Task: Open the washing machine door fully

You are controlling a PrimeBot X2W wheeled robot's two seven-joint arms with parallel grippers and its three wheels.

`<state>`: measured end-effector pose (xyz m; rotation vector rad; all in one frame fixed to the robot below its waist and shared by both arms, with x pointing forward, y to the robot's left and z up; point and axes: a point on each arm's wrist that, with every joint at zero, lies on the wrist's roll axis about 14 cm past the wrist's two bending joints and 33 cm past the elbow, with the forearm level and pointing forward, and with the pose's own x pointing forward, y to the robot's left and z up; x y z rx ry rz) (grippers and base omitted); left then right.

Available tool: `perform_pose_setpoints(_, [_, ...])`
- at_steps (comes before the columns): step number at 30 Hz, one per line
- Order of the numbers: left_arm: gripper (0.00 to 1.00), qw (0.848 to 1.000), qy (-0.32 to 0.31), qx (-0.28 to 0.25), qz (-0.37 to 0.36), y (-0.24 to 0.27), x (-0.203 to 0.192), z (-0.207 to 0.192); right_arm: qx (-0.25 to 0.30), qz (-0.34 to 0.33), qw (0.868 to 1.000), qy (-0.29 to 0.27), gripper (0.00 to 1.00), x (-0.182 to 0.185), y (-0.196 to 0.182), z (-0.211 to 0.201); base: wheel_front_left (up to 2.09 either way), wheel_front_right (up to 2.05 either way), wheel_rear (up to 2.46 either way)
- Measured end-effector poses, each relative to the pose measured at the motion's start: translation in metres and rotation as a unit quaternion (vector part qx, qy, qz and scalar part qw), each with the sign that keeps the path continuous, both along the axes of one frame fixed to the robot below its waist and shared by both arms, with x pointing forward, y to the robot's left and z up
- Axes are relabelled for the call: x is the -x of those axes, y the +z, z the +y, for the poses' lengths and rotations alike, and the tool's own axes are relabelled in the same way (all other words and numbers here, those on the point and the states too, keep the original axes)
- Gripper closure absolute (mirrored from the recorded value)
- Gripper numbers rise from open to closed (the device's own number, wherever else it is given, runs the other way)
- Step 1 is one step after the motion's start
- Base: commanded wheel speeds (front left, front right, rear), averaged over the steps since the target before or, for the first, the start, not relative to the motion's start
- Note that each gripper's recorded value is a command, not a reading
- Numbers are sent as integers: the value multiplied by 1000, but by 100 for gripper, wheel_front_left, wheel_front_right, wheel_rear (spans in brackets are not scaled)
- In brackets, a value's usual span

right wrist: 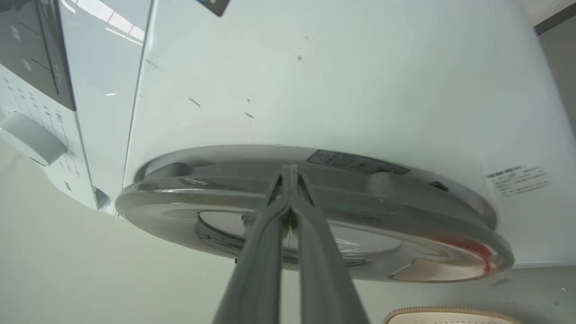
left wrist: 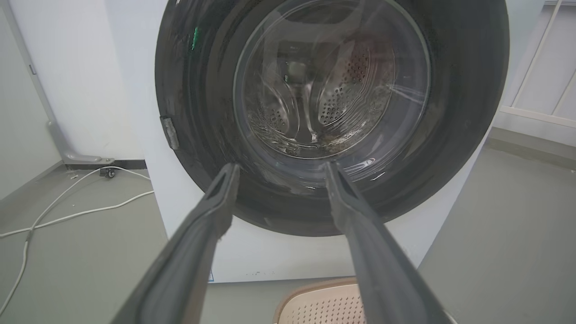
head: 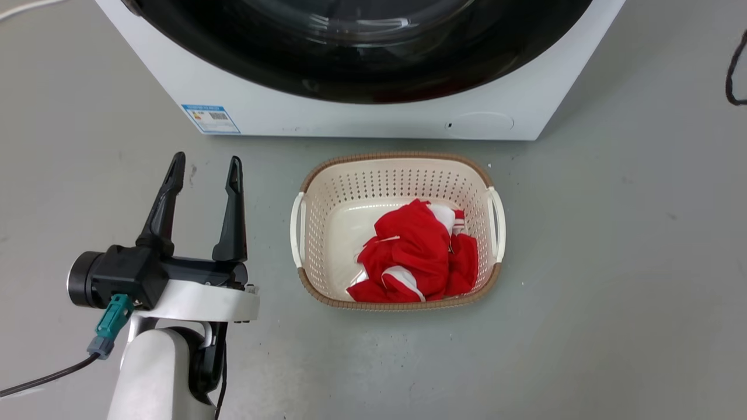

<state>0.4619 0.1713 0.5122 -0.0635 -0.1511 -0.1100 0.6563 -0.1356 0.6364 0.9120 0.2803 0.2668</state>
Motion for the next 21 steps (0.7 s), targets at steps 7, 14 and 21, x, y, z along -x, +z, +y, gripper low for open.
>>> perform_pose_setpoints(7, [0,1000,-2,1,13,-14,-9,-1,30,12,999,21,100,-15,-20,26,0,0,0])
perform_pose_setpoints(14, [0,1000,-2,1,18,-20,-15,0,30,20,999,15,100,-23,-35,25,0,0,0])
perform_pose_setpoints(21, [0,1000,0,1,19,-20,-14,1,8,36,999,26,100,-20,-40,28,0,0,0])
